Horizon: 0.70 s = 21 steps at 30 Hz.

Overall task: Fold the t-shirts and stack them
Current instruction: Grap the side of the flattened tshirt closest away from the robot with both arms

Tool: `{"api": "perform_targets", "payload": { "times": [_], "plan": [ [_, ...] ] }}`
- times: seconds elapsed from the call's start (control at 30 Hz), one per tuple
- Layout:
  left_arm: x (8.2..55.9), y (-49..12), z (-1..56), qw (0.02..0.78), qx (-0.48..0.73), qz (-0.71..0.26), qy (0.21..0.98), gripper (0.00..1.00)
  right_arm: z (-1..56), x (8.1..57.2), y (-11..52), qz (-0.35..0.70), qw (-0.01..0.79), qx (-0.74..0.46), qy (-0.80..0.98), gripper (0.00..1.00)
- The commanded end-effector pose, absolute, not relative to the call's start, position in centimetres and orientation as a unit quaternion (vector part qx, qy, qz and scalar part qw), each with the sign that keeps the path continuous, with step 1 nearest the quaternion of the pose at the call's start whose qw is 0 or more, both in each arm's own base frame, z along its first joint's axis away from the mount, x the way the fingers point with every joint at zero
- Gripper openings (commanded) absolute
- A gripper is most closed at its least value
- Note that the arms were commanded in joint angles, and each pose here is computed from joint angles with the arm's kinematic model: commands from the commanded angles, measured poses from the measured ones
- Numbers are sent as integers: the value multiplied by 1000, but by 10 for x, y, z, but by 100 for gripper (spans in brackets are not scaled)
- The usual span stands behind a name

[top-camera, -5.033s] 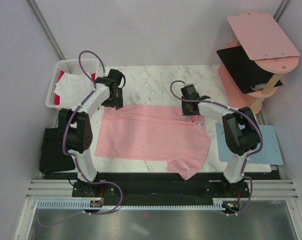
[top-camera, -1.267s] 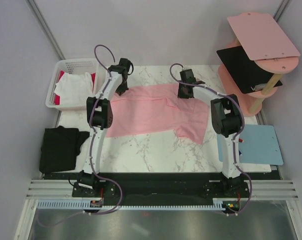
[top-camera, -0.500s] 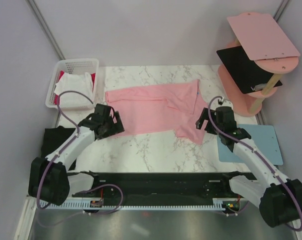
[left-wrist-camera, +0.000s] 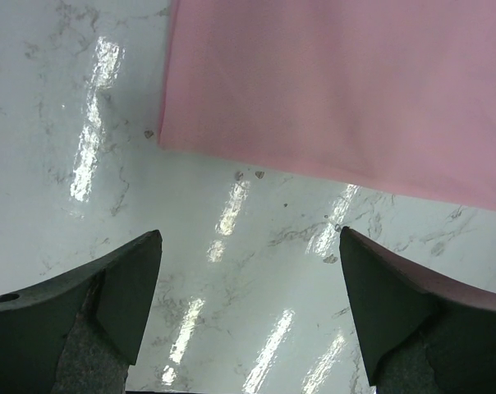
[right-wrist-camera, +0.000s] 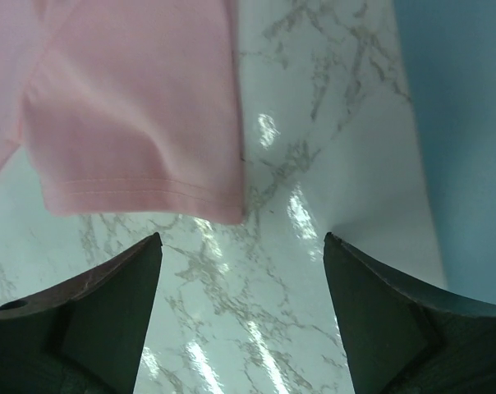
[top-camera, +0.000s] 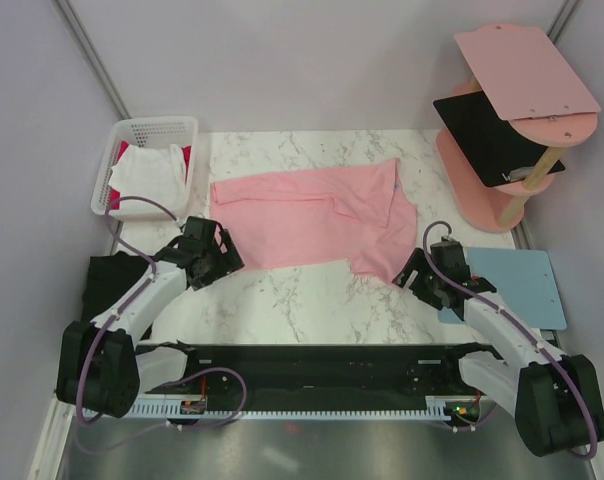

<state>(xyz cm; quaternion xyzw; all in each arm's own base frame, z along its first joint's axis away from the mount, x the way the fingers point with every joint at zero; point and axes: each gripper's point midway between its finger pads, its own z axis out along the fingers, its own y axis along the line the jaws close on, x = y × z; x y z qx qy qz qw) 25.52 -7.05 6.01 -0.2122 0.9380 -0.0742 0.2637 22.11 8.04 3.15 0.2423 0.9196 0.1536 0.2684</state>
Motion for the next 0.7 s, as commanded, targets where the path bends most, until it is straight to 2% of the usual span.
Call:
{"api": "perform_targets", "payload": {
  "times": [0.0,0.1,0.2,0.23,0.3,0.4,0.43,0.57,0.67],
  "plan": [
    [275,-63,77,301,-227,-71,923,95,17,220,85,164,248,266,917,87],
    [279,-58,82,310,-227,-65,921,95,15,228,89,175,254,267,913,85],
    [282,-50,83,309,-233,-51,921,95,7,234,96,186,242,268,914,74],
    [284,-48,83,310,-235,-48,920,95,7,238,102,204,241,265,911,64],
    [285,-42,78,299,-239,-35,923,96,-7,235,109,211,212,270,915,53],
    [288,-36,71,279,-241,-23,929,100,-24,231,121,231,178,281,914,5],
    [290,-35,70,277,-240,-21,930,100,-26,231,123,235,175,282,914,0],
    [286,-32,51,240,-241,-7,940,98,-12,240,120,233,201,277,910,0],
    [283,-32,37,215,-241,0,946,92,10,248,117,228,226,269,908,0]
  ]
}}
